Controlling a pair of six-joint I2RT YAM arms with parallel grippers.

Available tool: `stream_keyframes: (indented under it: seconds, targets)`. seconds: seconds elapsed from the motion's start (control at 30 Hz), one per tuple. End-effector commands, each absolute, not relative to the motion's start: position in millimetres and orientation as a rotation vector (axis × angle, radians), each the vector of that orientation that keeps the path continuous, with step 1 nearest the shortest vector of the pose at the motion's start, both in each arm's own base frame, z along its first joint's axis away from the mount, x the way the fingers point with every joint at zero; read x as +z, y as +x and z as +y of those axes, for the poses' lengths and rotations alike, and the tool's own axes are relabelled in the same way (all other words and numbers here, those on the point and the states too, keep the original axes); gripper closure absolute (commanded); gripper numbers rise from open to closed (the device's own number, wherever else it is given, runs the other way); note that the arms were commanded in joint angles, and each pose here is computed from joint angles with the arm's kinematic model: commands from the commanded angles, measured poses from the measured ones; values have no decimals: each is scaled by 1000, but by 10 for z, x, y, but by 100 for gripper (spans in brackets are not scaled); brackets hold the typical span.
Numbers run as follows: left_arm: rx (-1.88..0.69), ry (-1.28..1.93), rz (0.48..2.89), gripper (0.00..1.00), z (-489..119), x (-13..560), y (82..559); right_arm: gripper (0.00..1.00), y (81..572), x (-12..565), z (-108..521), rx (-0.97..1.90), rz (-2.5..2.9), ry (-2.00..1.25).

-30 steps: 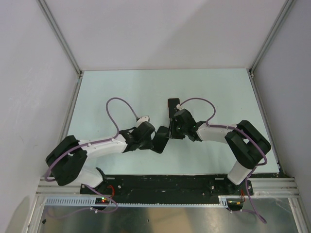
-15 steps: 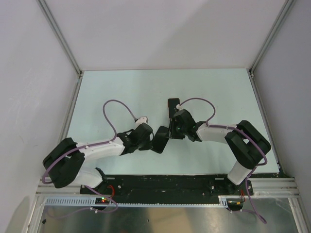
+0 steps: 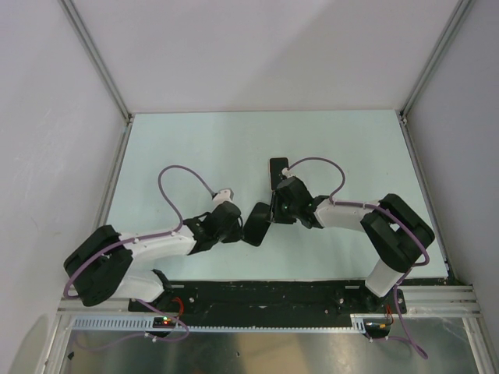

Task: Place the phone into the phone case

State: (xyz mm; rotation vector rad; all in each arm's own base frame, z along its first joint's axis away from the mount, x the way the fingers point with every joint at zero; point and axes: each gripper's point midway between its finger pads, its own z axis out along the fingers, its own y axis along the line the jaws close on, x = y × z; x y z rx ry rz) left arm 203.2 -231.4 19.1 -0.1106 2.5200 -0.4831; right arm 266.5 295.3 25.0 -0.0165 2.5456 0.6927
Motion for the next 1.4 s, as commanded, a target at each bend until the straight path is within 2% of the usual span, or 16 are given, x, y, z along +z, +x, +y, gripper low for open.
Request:
stream_keyframes:
  seconds: [0.0, 0.4, 0.8, 0.9, 1.13, 1.37]
  targets:
    - [-245, -42, 2819, 92, -1820, -481, 1322, 61, 2436, 123, 2971, 681, 2616, -63]
    - [-197, -48, 2876, 96, -1757, -719, 1097, 61, 2376, 106, 2979, 650, 2621, -82]
    - [-275, -65, 2877, 99, -1826, -754, 1018, 60, 2346, 126, 2991, 634, 2610, -106]
    - [-305, -48, 2839, 95, -1934, -613, 1126, 60, 2351, 142, 2999, 639, 2606, -109]
    - [-319, -46, 2778, 72, -2019, -344, 1315, 58, 2342, 133, 2984, 638, 2615, -123]
    - [-325, -77, 2755, 62, -1961, -225, 1373, 58, 2347, 129, 2988, 644, 2614, -134]
